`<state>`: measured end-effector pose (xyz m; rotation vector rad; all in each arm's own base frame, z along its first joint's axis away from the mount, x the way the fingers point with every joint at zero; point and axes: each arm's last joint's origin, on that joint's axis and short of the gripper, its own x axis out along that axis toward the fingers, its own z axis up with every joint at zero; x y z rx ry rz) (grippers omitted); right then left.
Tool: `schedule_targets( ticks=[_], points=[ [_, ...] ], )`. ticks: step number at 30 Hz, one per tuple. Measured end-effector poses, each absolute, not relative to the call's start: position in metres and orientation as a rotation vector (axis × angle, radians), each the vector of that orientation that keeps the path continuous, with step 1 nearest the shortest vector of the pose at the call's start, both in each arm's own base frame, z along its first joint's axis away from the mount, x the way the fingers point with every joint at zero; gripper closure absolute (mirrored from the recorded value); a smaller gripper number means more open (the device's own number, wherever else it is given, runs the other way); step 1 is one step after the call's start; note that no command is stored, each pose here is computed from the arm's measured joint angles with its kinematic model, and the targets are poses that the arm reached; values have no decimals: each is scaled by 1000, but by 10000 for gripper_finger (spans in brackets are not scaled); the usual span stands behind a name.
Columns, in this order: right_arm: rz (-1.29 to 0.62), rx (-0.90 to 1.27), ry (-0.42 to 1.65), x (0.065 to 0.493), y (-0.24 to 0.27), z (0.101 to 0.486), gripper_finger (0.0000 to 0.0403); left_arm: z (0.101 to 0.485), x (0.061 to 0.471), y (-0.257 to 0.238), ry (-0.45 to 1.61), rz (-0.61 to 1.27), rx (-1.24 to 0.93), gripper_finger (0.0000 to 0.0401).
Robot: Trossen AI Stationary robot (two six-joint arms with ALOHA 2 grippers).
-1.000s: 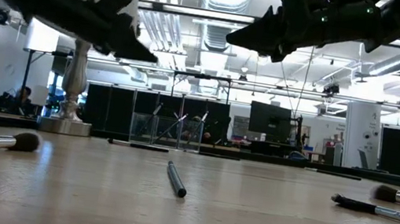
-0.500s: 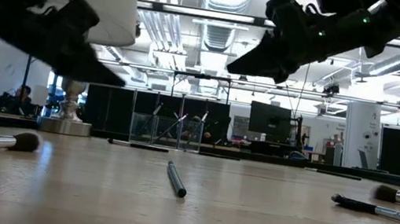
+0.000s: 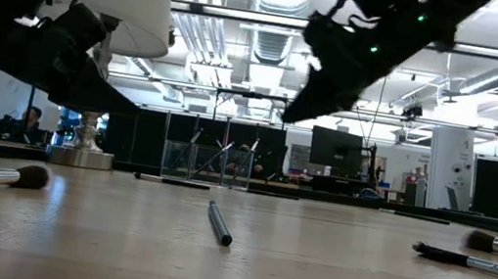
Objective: Put items in baskets/containers
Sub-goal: Put the eyeshadow brush into the transparent organizer
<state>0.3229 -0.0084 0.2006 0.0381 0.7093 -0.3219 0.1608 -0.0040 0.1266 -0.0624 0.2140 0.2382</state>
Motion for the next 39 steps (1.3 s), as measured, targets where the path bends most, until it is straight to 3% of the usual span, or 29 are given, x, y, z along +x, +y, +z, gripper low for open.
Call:
schedule_targets(
  ticks=[7,18,26,39],
  points=[
    [-580,105,940,265,-16,206,217,126,161,-4,216,240,-72,401],
    [-958,303,881,204,-89,186,200,126,161,-4,214,242,-88,401],
    [-1033,401,843,184,-142,177,200,126,161,-4,215,242,-88,401],
    [-987,509,1004,169,-190,148,211,126,161,-4,220,242,-87,401]
  ],
)
